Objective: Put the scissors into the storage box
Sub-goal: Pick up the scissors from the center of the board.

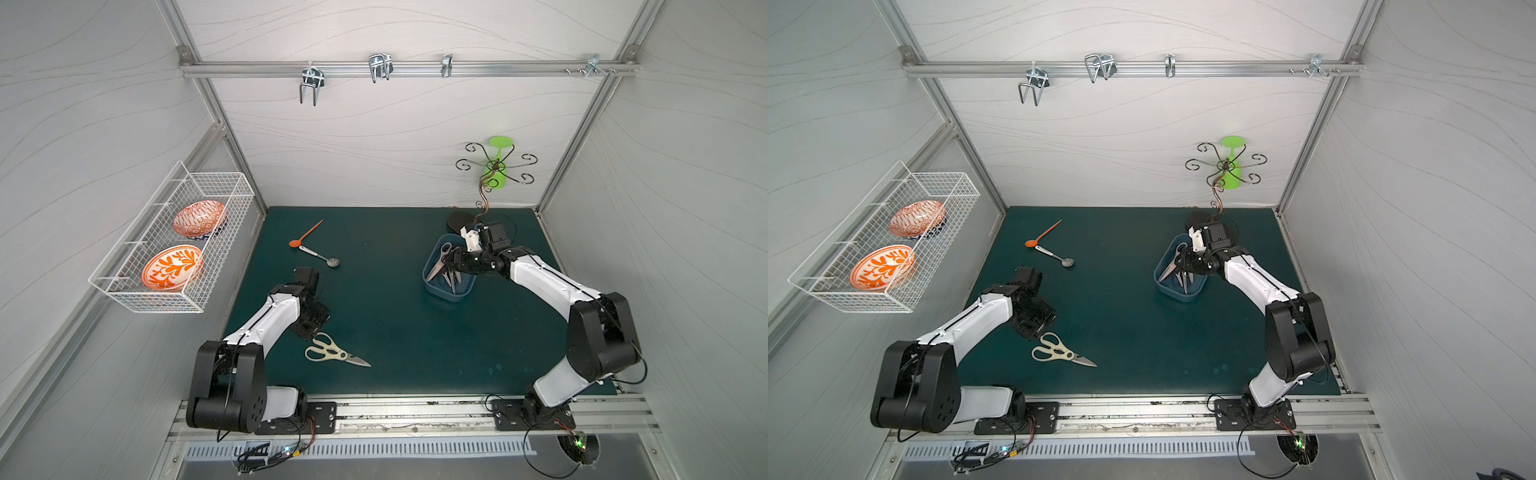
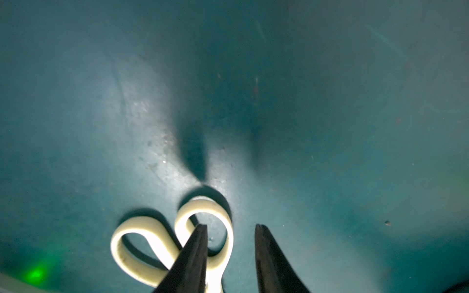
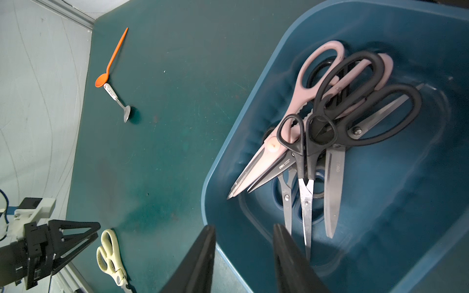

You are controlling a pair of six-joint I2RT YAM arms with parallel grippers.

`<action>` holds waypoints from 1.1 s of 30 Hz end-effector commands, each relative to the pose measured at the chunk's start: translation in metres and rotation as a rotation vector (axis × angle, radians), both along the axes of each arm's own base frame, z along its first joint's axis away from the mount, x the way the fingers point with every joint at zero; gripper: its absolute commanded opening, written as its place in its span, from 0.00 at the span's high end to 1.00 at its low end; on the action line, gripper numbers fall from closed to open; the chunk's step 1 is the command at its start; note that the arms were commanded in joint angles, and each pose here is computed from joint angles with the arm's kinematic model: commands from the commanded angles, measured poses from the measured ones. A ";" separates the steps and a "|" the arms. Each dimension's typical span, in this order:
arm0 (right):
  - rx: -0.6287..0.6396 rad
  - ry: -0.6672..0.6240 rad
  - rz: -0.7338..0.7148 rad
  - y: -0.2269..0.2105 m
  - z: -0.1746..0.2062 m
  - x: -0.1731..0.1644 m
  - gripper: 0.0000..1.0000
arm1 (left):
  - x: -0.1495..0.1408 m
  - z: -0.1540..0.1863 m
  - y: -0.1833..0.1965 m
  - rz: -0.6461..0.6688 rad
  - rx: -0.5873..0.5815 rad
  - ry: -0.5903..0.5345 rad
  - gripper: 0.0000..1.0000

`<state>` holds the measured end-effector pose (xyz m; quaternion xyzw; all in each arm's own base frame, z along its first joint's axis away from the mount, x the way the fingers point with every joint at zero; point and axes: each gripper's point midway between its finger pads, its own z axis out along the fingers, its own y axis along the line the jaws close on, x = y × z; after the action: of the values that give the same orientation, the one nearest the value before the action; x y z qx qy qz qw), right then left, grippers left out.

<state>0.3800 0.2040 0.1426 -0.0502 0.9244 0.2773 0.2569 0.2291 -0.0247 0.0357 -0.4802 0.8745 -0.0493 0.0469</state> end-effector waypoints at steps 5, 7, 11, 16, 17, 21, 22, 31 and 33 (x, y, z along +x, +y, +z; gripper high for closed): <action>-0.012 -0.008 0.004 -0.002 0.009 -0.004 0.58 | -0.013 -0.014 -0.001 0.052 0.011 0.060 0.66; -0.019 -0.009 0.007 -0.002 0.008 -0.004 0.58 | -0.013 -0.017 0.001 0.052 0.018 0.059 0.66; -0.022 -0.014 0.010 -0.002 0.010 -0.004 0.58 | -0.004 -0.022 0.001 0.042 0.023 0.046 0.67; -0.023 -0.017 0.008 -0.003 0.011 -0.005 0.59 | 0.000 -0.028 0.000 0.041 0.026 0.069 0.72; -0.023 -0.017 0.008 -0.003 0.011 -0.005 0.59 | -0.001 -0.031 0.001 0.041 0.029 0.077 0.73; -0.022 -0.019 0.001 -0.004 0.011 -0.005 0.59 | -0.008 -0.037 0.002 0.046 0.033 0.088 0.89; -0.022 -0.020 0.001 -0.004 0.011 -0.005 0.58 | -0.010 -0.038 0.002 0.046 0.031 0.088 0.93; 0.012 0.000 0.041 0.008 0.012 -0.012 0.59 | 0.003 -0.024 0.001 -0.003 0.036 0.035 1.00; 0.021 0.004 0.071 0.017 0.013 -0.018 0.59 | 0.010 -0.016 0.001 -0.017 0.036 0.009 1.00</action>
<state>0.3738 0.2073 0.1395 -0.0575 0.9273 0.2758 0.2465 0.2161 -0.0235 0.0125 -0.4910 0.8709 -0.0144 0.0116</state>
